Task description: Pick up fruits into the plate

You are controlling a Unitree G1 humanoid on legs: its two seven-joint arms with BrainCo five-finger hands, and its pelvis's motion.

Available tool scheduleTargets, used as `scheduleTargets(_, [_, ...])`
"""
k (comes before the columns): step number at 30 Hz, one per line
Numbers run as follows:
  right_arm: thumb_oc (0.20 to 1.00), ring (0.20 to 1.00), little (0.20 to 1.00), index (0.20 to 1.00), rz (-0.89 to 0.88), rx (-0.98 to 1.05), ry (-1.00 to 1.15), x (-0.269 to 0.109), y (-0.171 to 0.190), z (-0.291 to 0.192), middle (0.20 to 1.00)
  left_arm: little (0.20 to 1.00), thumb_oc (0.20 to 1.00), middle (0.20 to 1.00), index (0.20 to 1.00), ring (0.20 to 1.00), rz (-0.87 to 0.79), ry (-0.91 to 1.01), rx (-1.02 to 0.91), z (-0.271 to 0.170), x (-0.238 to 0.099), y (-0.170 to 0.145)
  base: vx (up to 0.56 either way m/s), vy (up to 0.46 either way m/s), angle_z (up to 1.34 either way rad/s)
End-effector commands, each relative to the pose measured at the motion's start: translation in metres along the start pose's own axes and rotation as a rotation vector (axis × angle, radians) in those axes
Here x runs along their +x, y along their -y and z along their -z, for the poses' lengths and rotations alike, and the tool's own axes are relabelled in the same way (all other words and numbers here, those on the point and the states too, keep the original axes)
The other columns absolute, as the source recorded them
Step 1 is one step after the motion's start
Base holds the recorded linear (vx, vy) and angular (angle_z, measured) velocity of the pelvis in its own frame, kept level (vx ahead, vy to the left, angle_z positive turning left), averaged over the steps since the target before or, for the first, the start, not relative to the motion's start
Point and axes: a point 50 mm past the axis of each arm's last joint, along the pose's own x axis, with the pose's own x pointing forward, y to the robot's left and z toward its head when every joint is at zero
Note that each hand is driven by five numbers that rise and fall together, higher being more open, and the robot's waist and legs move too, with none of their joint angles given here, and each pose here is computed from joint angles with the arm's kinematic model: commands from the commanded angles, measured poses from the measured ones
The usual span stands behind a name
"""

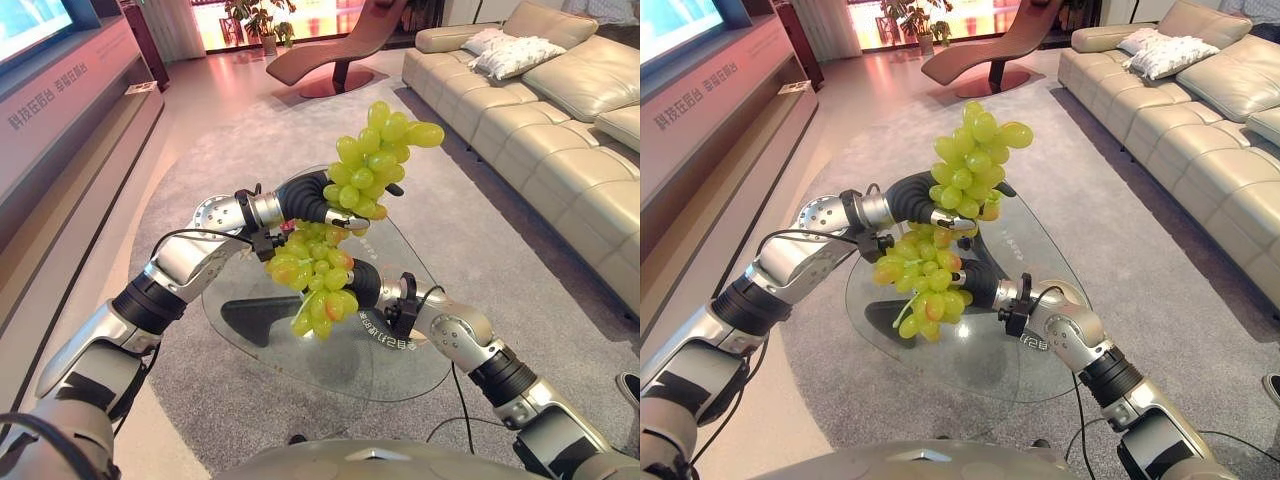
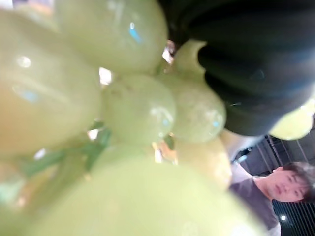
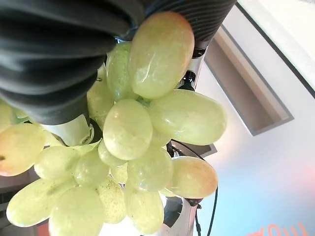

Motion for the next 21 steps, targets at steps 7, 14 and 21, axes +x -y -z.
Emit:
scheduleTargets(7, [0.2, 0.2, 0.2, 0.2, -0.194, 0.016, 0.086, 0.033, -0.025, -0.008, 0.2, 1.0, 1.0, 1.0, 1.0, 1.0, -0.143, 0.099, 0.045, -0.026, 0.001, -0.035, 0.02, 0.0, 0.0])
scheduleTargets(14, [0.2, 0.2, 0.2, 0.2, -0.179, 0.024, 0.099, 0.031, -0.024, -0.007, 0.2, 1.0, 1.0, 1.0, 1.0, 1.0, -0.163, 0.079, 0.016, -0.018, -0.004, -0.035, 0.03, -0.002, 0.0])
scheduleTargets(21, [0.2, 0.2, 0.2, 0.2, -0.139, 0.033, 0.117, 0.022, -0.02, -0.005, 0.2, 1.0, 1.0, 1.0, 1.0, 1.0, -0.214, 0.034, -0.021, -0.004, -0.019, -0.039, 0.03, -0.006, 0.01])
